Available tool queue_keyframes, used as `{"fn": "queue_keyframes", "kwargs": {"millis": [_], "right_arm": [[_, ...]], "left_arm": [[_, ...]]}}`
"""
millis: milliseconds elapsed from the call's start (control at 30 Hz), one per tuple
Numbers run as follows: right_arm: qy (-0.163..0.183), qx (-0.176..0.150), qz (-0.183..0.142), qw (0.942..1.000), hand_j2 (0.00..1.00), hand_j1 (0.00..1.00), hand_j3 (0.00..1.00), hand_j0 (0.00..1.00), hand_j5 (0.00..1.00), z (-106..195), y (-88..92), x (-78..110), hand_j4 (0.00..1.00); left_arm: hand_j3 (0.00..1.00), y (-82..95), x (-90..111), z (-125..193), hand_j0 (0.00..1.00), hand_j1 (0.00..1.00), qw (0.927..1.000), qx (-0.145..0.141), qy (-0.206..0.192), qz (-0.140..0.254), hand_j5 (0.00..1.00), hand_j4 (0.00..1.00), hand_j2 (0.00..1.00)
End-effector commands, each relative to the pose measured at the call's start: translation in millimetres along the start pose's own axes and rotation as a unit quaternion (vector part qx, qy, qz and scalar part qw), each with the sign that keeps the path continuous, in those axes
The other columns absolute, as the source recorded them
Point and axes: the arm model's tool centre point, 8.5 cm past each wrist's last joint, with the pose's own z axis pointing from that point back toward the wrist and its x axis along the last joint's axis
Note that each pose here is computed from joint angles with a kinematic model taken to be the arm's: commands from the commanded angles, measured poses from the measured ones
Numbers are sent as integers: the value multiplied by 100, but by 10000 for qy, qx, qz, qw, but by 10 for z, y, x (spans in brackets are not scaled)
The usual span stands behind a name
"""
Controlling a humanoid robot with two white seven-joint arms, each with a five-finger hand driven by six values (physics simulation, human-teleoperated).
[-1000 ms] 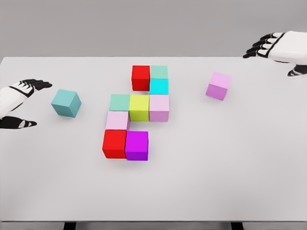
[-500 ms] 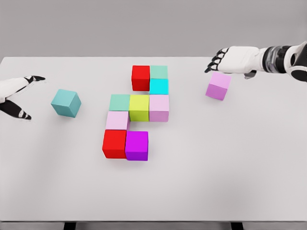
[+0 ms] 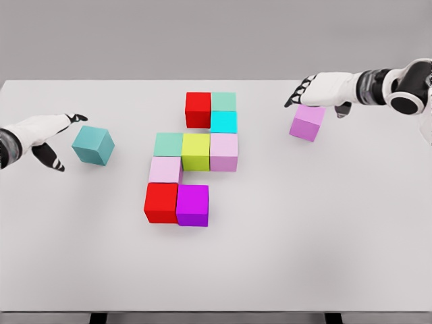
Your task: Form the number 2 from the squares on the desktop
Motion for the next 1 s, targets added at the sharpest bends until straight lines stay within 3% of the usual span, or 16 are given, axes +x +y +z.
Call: {"fn": "queue_keyframes", "kwargs": {"millis": [0,233,500,733,767,800,833,867,967], "right_arm": [[-14,22,-30,10000,100,100,100,100,100,-55,0,20,100],[43,218,-42,9997,100,100,100,100,100,-170,60,16,100],[-35,342,-29,9994,100,100,100,100,100,-252,109,77,100],[-90,499,-79,9987,100,100,100,100,100,-347,198,126,100],[-95,489,-68,9987,89,89,89,89,89,-347,190,131,89],[-97,489,-56,9987,61,61,61,61,61,-337,196,132,61],[-88,493,-54,9987,44,44,44,44,44,-328,201,124,44],[-87,503,-60,9987,35,35,35,35,35,-326,213,123,35],[-64,488,-98,9987,35,35,35,35,35,-301,230,101,35]], "left_arm": [[100,-41,15,-28,100,100,9999,-1,50,-140,100,100,100],[99,74,168,-91,99,99,9994,250,-22,-238,99,99,99],[99,-13,319,-264,99,99,9986,19,-156,-504,99,99,99],[99,-102,360,-354,99,99,9986,-103,-203,-478,99,99,99],[99,-89,358,-354,99,99,9986,-91,-198,-478,99,99,99],[99,-82,344,-365,99,99,9987,-92,-174,-465,99,99,99],[99,-85,341,-380,99,99,9988,-102,-163,-445,99,99,99],[99,-83,361,-392,99,99,9988,-100,-181,-434,99,99,99],[99,-80,342,-431,99,99,9983,-137,-243,-512,99,99,99]]}}
